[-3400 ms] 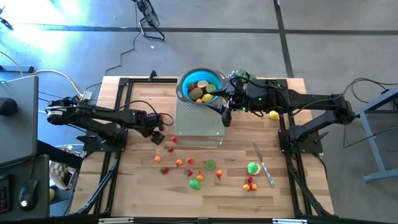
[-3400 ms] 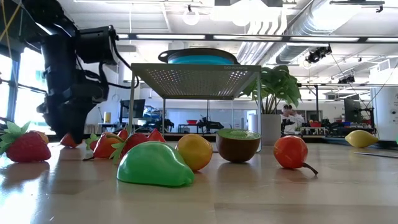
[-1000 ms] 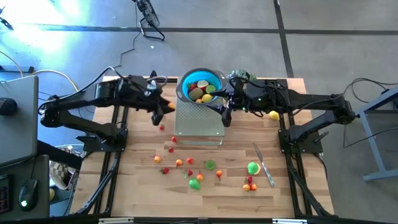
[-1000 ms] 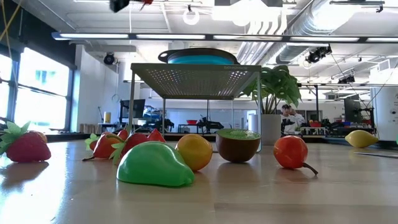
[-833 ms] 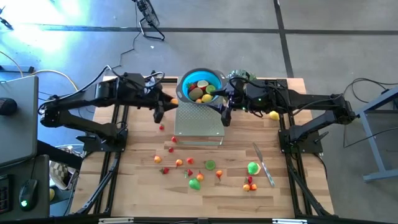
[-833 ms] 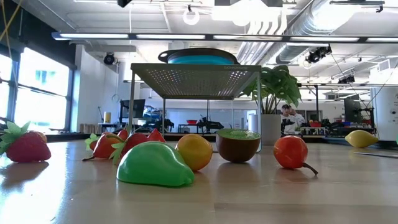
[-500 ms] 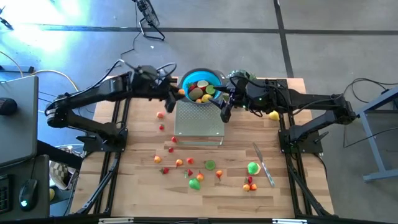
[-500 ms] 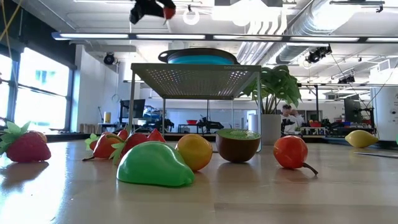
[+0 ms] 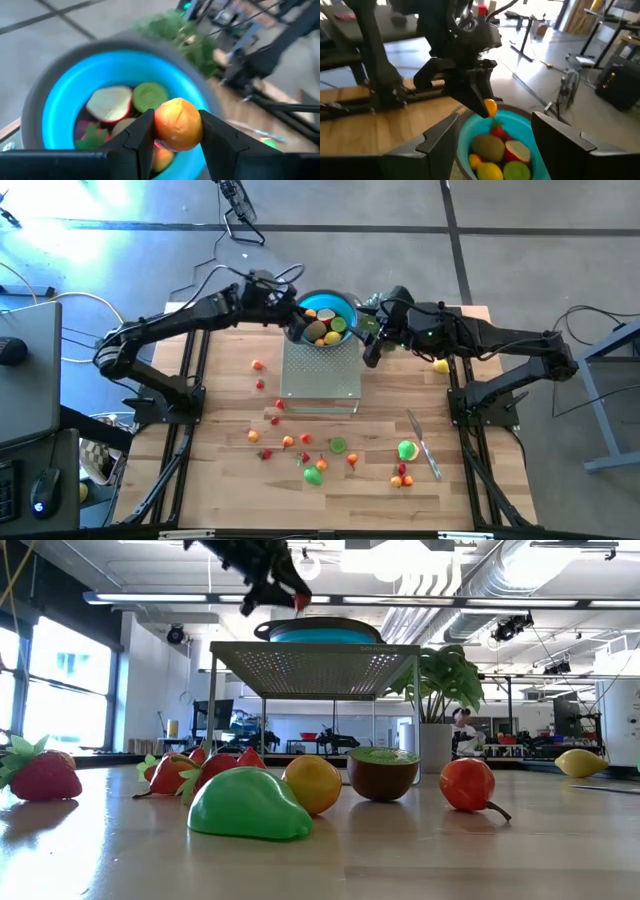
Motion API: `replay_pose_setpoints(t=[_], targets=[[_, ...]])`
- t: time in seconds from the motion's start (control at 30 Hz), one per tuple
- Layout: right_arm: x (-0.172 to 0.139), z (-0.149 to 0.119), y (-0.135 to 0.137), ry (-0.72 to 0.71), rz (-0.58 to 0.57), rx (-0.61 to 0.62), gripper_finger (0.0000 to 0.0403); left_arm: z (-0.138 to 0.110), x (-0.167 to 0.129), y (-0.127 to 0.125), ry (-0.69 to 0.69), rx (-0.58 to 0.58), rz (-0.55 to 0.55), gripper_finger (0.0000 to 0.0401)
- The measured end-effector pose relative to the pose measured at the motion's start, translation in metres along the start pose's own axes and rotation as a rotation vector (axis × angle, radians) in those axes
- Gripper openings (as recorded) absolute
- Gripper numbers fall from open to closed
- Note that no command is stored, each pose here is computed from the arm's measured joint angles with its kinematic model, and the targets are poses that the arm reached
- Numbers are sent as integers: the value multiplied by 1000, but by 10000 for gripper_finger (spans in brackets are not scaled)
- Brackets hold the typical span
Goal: Pick & Place Fruit
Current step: Put the orange peach in the blue bowl on the shelf
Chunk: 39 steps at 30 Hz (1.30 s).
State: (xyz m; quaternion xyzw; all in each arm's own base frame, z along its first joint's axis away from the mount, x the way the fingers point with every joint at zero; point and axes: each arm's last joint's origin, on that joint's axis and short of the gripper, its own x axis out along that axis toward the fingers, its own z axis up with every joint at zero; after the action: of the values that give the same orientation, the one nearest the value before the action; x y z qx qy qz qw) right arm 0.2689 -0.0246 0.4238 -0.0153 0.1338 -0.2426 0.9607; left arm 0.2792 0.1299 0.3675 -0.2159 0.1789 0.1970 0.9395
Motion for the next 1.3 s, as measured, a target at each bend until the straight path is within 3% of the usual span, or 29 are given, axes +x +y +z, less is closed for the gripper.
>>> replay_pose_setpoints(t=[0.37,0.63,1.0,1.3], targets=[[4,-5,-13,51,-46,-6,239,-15,12,12,94,-46,214,132],[7,-5,-21,54,-78,4,239,-12,12,10,63,-45,200,139],[8,-5,-23,54,-78,-2,239,-12,12,10,68,-49,201,207],[8,-5,-23,55,-78,-2,239,-5,-13,5,18,-48,182,203]])
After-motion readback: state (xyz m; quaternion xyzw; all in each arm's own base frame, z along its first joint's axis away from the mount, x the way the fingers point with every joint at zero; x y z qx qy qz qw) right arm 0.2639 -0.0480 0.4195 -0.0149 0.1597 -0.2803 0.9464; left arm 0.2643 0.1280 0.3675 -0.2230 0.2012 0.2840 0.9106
